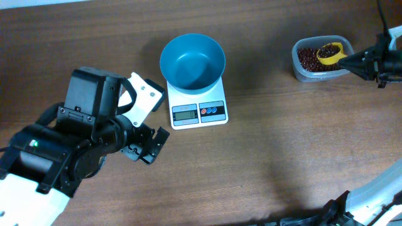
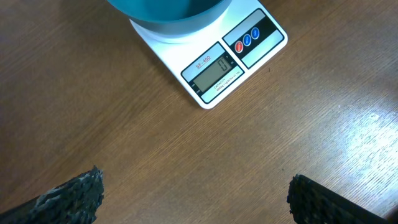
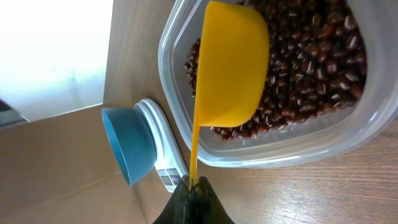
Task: Scoop item into bowl and weigh 50g on scale
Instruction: 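Lift the filled scoop out of the tub with the right gripper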
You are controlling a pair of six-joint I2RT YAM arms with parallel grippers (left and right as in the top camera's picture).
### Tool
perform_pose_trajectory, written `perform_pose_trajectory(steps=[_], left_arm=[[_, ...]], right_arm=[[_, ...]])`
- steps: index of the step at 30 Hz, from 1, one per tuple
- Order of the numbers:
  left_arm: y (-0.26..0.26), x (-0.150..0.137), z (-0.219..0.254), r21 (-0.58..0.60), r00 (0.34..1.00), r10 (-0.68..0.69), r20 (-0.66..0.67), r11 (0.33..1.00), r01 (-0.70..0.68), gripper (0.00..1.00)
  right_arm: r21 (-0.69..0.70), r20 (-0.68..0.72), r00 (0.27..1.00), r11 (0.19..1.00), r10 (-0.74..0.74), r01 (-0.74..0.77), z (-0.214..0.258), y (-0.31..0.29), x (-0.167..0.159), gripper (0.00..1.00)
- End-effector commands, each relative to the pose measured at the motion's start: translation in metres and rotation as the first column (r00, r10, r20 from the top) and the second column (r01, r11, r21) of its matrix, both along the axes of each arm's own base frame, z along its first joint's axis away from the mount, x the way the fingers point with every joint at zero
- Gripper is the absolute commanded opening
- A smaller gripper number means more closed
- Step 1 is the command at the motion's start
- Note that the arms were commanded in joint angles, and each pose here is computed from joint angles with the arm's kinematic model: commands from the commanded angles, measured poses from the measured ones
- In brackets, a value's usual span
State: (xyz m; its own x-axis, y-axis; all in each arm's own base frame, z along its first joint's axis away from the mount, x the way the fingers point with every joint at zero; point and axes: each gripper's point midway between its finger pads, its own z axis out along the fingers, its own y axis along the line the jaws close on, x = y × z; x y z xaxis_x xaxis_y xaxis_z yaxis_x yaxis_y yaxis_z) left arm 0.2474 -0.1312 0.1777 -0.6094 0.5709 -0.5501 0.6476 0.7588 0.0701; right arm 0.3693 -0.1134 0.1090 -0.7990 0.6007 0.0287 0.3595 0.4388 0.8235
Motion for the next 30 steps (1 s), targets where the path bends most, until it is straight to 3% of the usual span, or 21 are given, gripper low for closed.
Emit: perform_pose_trajectory(steps=[1,20,30], left_arm=[[-0.001,-0.001,-0.002,-0.002,1.000,-0.017,-0.005,1.000,0.017,0.98],[-0.001,-0.001,-0.002,-0.002,1.000,-0.017,-0.005,1.000,0.017,0.98],[-0.001,-0.001,-0.002,-0.002,1.000,-0.017,-0.005,1.000,0.017,0.98]], right_arm=[[0.029,0.052,0.998,0.999,0.037,-0.038,0.004,0.006,-0.002,0.04],[0.138,0.170,0.985,0.989,0.029,-0.053,0.028,0.018,0.006,0.04],[0.191,0.266,0.945,0.950,0.192,-0.247,0.045,0.096,0.027,0.04]])
